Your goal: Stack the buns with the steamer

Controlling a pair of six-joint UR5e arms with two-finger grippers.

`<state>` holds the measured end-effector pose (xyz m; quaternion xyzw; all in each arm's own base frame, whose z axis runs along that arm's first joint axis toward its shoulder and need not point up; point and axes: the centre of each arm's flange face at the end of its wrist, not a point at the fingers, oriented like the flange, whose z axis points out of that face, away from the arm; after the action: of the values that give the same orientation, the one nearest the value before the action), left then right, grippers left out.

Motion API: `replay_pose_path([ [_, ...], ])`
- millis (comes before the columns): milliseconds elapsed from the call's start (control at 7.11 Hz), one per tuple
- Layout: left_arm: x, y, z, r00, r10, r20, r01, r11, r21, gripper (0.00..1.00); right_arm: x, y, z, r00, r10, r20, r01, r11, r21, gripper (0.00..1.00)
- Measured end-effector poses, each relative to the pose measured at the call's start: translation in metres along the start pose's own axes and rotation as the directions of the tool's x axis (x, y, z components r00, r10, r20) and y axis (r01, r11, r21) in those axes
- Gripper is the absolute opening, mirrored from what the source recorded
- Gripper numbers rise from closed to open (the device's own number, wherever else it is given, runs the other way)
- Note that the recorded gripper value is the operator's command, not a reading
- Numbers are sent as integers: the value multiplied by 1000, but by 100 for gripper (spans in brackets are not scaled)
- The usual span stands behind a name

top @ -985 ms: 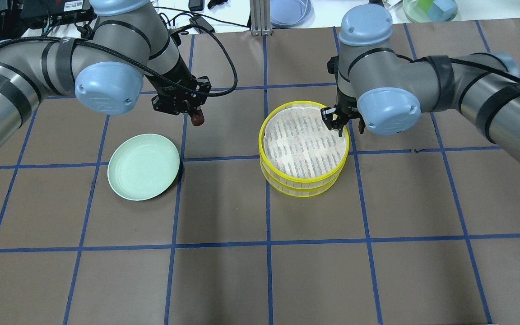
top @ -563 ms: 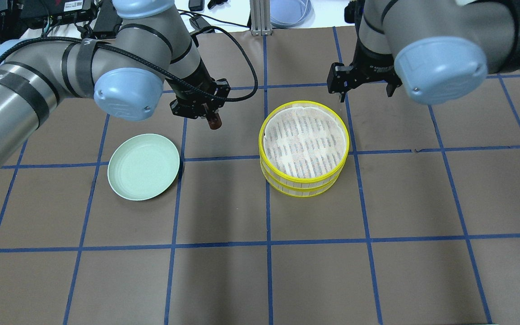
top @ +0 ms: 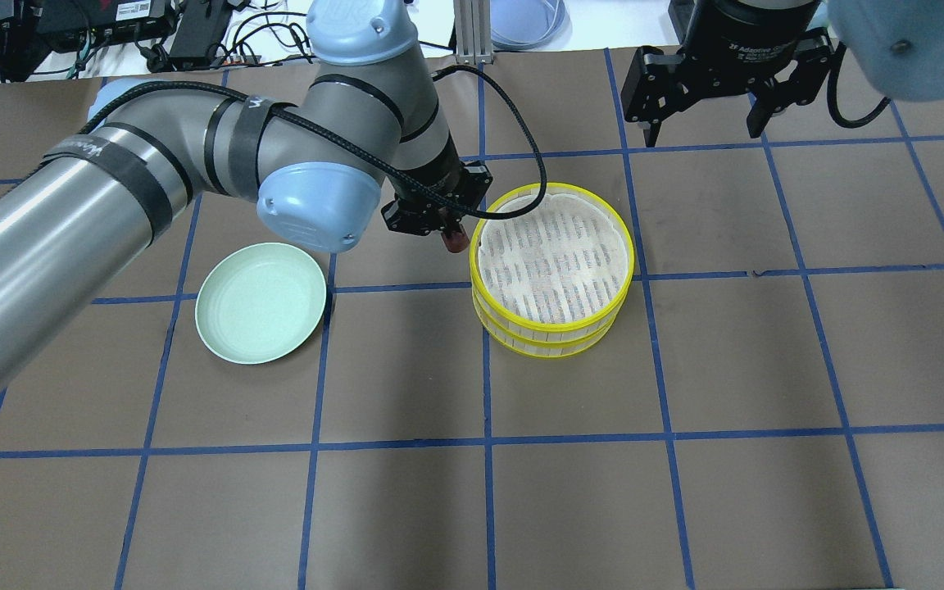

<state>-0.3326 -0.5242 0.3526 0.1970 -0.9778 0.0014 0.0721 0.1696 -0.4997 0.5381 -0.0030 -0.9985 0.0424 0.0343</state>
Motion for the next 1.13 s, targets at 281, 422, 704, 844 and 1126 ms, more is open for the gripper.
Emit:
replay_pose_path([
  [281, 22, 19, 11, 999, 33, -31, -33, 999, 3, 18, 28, -6, 0, 999, 53, -4, -53, 999, -9, 100],
  [422, 31, 26, 21, 998, 54, -43, -54, 999, 1, 63, 36, -4, -2, 998, 66, -2, -66, 998, -10, 100],
  [704, 43, 32, 38, 995, 78, -53, -79, 997, -5, 100, 38, -2, -4, 997, 79, 9, -79, 997, -11, 100],
  [844, 44, 33, 42, 996, 77, -54, -78, 997, -9, 100, 37, -2, -5, 995, 99, 17, -99, 995, -12, 100],
  [1126, 46, 35, 44, 995, 80, -65, -82, 996, -22, 100, 35, -1, -5, 992, 121, 28, -120, 993, -14, 100],
])
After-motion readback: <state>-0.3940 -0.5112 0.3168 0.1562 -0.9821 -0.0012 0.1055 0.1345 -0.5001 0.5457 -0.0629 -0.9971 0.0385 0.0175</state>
